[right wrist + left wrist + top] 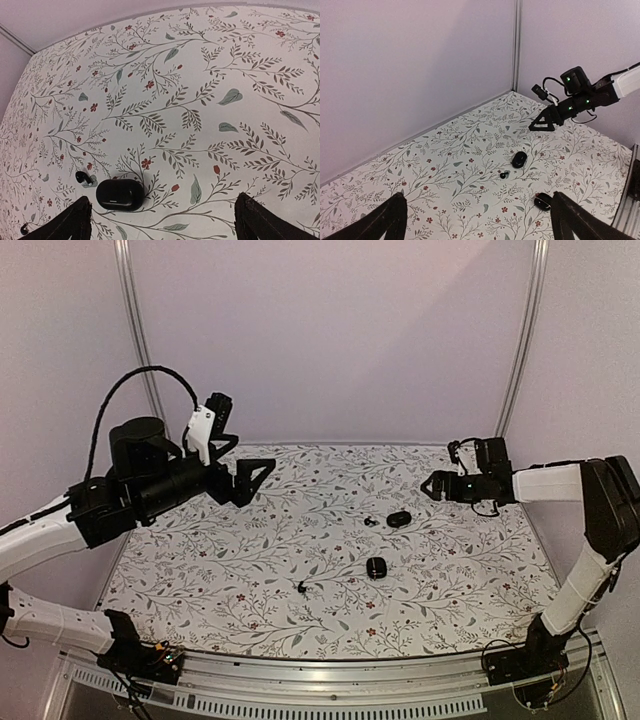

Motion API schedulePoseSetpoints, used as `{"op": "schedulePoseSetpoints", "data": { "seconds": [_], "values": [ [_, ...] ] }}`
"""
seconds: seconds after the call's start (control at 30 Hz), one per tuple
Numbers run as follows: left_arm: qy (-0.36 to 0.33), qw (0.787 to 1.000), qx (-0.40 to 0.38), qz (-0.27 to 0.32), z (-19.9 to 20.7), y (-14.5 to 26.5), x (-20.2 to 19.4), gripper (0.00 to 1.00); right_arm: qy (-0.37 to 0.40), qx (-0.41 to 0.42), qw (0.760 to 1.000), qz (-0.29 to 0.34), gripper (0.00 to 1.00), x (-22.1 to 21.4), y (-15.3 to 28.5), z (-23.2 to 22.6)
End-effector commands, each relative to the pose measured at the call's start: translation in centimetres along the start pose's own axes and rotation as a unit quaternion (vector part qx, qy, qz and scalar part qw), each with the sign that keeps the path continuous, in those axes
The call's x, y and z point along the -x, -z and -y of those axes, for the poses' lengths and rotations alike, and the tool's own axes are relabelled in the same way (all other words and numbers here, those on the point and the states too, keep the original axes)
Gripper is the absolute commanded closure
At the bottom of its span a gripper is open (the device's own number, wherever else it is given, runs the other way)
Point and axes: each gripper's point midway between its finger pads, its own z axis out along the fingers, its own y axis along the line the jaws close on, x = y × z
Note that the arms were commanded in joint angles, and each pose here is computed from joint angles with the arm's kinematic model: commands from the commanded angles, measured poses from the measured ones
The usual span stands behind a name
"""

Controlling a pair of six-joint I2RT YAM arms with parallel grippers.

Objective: Insert the wireless bluetooth earbuds into the charging case
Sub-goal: Pick up the charging case from the center of the board.

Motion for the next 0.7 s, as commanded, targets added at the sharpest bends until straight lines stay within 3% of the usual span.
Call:
{"op": "schedulePoseSetpoints", "data": {
  "seconds": [0.0, 0.13, 0.3, 0.5, 0.67],
  "values": [
    [0.014, 1.0, 0.011, 0.025, -1.0, 0.9, 0.2, 0.0, 0.029, 0.007, 0.997, 0.076, 0.01, 3.5, 4.4, -1.9],
    [0.01, 1.0, 0.008, 0.015, -0.9, 0.7, -0.5, 0.0, 0.045, 0.063, 0.992, 0.102, 0.01, 4.4, 7.3, -4.7],
    [0.006, 1.0, 0.008, -0.022, -0.8, 0.0, -2.3, 0.0, 0.099, 0.166, 0.98, 0.045, 0.01, 0.8, 8.2, -9.7],
    [0.008, 0.998, -0.053, -0.034, 1.3, 0.0, -3.3, 0.0, 0.271, 0.182, 0.945, -0.019, 0.01, -5.5, 7.3, -16.1],
    [0.022, 0.995, -0.086, -0.037, 2.5, 0.0, -3.7, 0.0, 0.316, 0.205, 0.923, -0.074, 0.01, -9.5, 5.1, -16.6]
  ]
}}
